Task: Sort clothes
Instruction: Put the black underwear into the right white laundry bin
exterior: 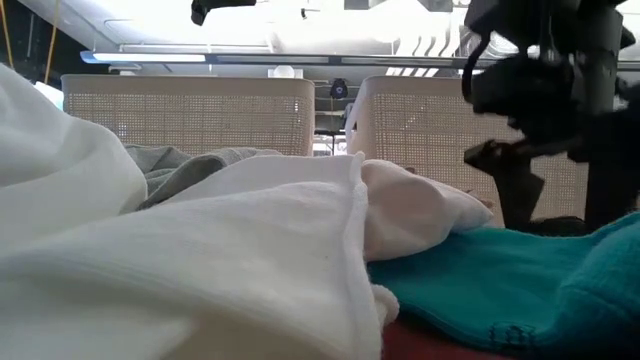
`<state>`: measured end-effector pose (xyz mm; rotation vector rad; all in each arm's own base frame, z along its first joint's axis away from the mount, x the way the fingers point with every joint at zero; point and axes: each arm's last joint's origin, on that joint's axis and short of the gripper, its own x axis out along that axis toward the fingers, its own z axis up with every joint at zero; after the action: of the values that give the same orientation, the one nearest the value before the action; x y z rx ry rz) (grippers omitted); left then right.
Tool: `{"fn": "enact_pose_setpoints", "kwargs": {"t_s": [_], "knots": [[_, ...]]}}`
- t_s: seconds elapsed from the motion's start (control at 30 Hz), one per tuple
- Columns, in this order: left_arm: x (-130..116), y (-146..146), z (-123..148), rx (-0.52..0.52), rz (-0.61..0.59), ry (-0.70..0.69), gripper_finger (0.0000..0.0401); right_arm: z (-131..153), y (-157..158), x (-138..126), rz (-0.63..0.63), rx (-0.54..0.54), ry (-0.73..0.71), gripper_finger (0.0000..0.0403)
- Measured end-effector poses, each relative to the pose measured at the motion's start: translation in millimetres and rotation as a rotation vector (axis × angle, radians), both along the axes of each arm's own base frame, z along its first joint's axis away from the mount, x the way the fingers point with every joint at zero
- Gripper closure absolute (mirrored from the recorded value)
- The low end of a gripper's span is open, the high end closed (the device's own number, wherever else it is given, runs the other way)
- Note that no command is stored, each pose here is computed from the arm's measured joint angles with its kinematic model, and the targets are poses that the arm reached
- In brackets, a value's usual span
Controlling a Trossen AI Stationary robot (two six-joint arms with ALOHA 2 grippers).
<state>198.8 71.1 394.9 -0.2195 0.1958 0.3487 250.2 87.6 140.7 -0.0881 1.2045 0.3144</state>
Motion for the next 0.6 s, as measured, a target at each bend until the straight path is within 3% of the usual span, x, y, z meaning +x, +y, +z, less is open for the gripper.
{"fn": "enact_pose_setpoints", "kwargs": {"t_s": [0.13,0.23,0.47,0.6], "knots": [[0.0,0.0,0.0,0.0,0.0,0.0,0.027,-16.4,4.7,2.1,0.001,-0.043,0.056,0.0118],[0.0,-0.1,-0.1,0.0,0.0,0.001,0.027,-24.6,10.4,1.9,0.011,-0.097,0.076,0.0148],[-0.1,-0.1,-0.6,-0.002,0.0,0.006,0.027,-30.4,22.6,-3.9,-0.023,-0.114,0.084,0.0289],[-0.1,-0.1,-0.6,-0.002,0.0,0.006,0.027,-27.5,26.0,-4.9,-0.04,-0.071,0.094,0.0374]]}}
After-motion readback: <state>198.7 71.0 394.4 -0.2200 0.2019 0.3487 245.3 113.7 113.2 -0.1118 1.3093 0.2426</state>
